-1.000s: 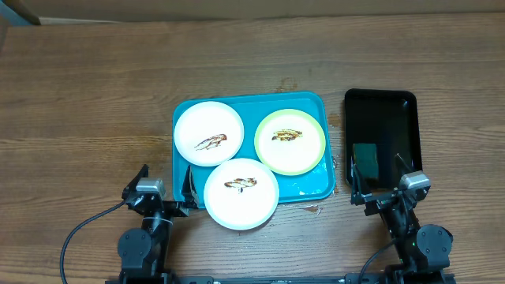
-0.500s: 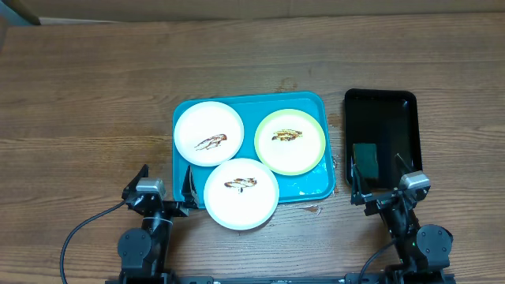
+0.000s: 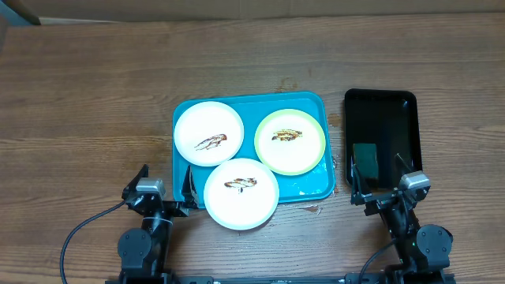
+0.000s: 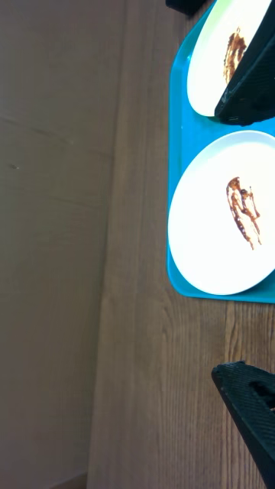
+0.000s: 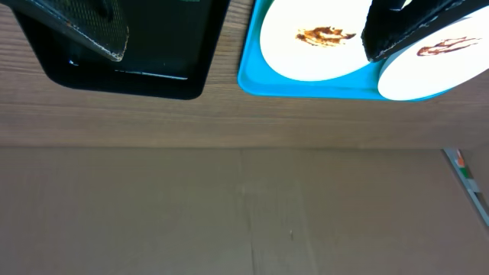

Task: Clean dirty plates on tray and stack at the side

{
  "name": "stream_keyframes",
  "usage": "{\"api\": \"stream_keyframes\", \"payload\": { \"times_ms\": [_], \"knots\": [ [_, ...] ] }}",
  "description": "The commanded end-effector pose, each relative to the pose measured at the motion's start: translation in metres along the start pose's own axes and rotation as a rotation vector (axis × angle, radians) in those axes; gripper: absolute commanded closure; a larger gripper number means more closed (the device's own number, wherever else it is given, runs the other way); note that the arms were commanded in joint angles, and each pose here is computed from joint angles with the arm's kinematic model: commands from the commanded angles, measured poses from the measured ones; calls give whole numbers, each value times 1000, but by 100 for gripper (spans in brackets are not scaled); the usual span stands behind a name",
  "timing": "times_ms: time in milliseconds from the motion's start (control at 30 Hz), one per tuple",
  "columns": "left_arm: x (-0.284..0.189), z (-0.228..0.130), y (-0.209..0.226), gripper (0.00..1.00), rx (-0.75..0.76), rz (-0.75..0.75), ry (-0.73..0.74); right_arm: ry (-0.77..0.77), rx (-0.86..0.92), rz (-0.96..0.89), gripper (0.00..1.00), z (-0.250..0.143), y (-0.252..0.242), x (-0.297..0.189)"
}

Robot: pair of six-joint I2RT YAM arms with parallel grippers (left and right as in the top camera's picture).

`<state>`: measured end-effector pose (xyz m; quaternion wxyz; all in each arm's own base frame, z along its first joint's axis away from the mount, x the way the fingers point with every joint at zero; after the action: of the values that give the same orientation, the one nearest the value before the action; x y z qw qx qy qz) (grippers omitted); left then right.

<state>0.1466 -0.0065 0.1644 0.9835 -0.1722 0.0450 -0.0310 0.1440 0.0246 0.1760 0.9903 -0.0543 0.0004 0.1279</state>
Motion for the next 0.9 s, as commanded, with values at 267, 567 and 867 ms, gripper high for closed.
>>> {"api": "stream_keyframes", "payload": {
  "times_ms": [267, 567, 867],
  "knots": [
    [0, -1, -1, 0, 1, -12, 1, -5, -4, -4, 0, -2, 0, 0],
    [0, -1, -1, 0, 1, -11, 0, -5, -4, -4, 0, -2, 0, 0],
    [0, 2, 3, 0, 2, 54, -33, -5, 0, -4, 0, -2, 0, 0]
  ]
}}
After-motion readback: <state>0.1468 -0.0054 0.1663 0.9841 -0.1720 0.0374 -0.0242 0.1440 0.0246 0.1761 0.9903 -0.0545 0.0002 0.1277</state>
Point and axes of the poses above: each gripper's point midway between its finger pads, its own x axis out along the fingers, its own y axis along the line the jaws close on, z = x × y, the point moved 10 cm from there along -x, back along the fingers, and after that the axes turned 12 degrees about -x, right-handed, at the moved point
